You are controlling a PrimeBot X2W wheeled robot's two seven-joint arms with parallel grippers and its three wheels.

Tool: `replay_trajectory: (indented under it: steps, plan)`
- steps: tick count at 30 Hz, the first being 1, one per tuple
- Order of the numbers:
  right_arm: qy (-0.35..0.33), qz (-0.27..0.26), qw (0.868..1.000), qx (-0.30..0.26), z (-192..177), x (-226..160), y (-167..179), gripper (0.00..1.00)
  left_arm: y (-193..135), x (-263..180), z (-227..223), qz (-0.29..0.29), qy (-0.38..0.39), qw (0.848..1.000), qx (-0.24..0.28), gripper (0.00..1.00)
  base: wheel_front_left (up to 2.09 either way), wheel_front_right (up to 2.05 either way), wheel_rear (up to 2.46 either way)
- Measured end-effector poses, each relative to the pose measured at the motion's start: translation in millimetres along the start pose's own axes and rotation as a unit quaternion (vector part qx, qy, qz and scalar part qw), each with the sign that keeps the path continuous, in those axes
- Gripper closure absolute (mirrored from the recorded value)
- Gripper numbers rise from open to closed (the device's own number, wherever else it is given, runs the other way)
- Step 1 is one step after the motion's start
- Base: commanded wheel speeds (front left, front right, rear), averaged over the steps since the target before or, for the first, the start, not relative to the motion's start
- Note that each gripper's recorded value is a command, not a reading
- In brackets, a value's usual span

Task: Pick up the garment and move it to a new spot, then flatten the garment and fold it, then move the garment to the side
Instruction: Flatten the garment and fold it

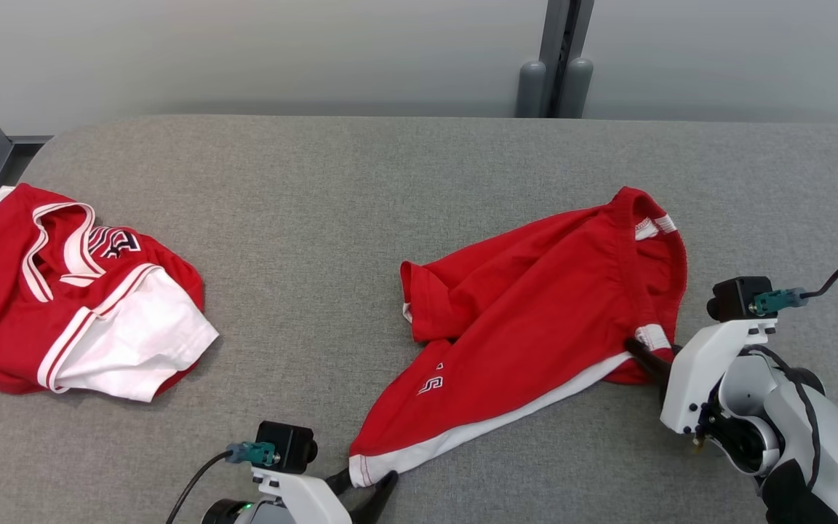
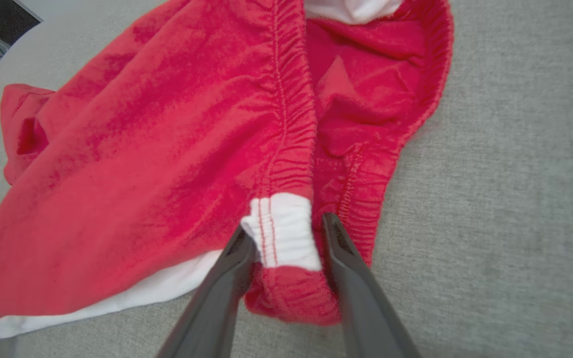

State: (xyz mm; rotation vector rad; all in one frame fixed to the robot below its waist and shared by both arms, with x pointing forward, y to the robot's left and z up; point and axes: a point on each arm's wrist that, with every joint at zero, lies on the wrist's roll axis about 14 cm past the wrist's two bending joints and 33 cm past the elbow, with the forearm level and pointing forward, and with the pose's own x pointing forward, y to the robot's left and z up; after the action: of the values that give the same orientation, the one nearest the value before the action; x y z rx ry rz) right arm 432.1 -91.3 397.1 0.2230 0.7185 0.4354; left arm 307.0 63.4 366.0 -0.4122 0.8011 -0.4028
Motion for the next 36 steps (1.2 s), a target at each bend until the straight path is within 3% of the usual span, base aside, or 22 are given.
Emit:
replay_trajectory:
  steps: [1, 2, 14, 25, 34, 36]
  plan:
    - [0.001, 0.001, 1.000, 0.000, -1, 0, 0, 0.83, 0, 1, 0, -0.002, 0.000, 1.000, 0.001, 0.70, 0.00, 0.00, 0.00]
    - [0.000, 0.001, 1.000, -0.001, -2, 0, 0, 0.97, -1, 2, 1, -0.003, -0.001, 1.000, 0.003, 1.00, 0.00, 0.00, 0.00]
    - [-0.082, 0.034, 0.996, -0.003, 25, -20, 24, 1.00, -8, -17, 21, -0.023, -0.058, 0.998, 0.001, 1.00, 0.00, 0.00, 0.00]
    - [-0.128, 0.091, 0.987, 0.028, 44, -59, 44, 1.00, -17, -54, 72, -0.050, -0.114, 0.991, 0.052, 1.00, 0.00, 0.00, 0.00]
    - [-0.168, 0.105, 0.980, 0.036, 90, -63, 32, 1.00, 10, -57, 155, -0.018, -0.130, 0.983, 0.130, 1.00, 0.00, 0.00, 0.00]
    - [-0.184, 0.122, 0.974, 0.042, 119, -57, 34, 1.00, 6, -45, 197, -0.022, -0.140, 0.978, 0.153, 1.00, 0.00, 0.00, 0.00]
